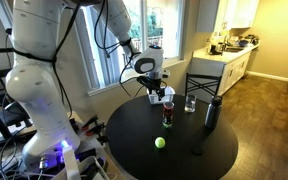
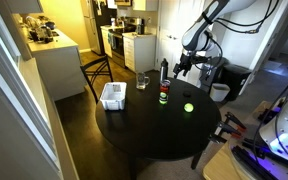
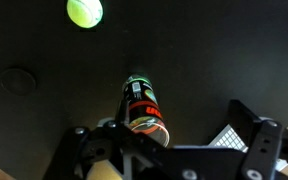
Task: Put the tennis ball in the black container.
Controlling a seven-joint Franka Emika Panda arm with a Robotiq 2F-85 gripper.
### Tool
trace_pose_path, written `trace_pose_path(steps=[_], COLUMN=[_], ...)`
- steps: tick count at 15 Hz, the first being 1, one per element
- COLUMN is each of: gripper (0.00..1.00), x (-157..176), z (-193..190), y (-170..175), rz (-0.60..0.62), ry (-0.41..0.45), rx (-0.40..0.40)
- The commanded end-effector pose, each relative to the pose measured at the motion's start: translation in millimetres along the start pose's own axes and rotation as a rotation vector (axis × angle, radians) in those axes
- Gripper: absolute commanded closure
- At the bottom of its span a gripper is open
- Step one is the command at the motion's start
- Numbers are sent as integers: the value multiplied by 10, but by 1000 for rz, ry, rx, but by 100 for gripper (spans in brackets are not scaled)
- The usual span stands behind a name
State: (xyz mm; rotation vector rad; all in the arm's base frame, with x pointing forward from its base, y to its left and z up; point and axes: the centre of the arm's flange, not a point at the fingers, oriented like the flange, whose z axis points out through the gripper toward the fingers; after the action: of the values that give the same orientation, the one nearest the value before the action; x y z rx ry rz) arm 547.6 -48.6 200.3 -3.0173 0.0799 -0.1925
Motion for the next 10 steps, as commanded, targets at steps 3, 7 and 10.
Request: trace_pose_path(steps=[3, 7, 10], gripper=[0, 0, 0], x=[157, 103, 63], z=[835, 1501, 1826], y=[174, 423, 582], rz=[146, 230, 270], ry=[58, -35, -75], rx=[58, 50, 41])
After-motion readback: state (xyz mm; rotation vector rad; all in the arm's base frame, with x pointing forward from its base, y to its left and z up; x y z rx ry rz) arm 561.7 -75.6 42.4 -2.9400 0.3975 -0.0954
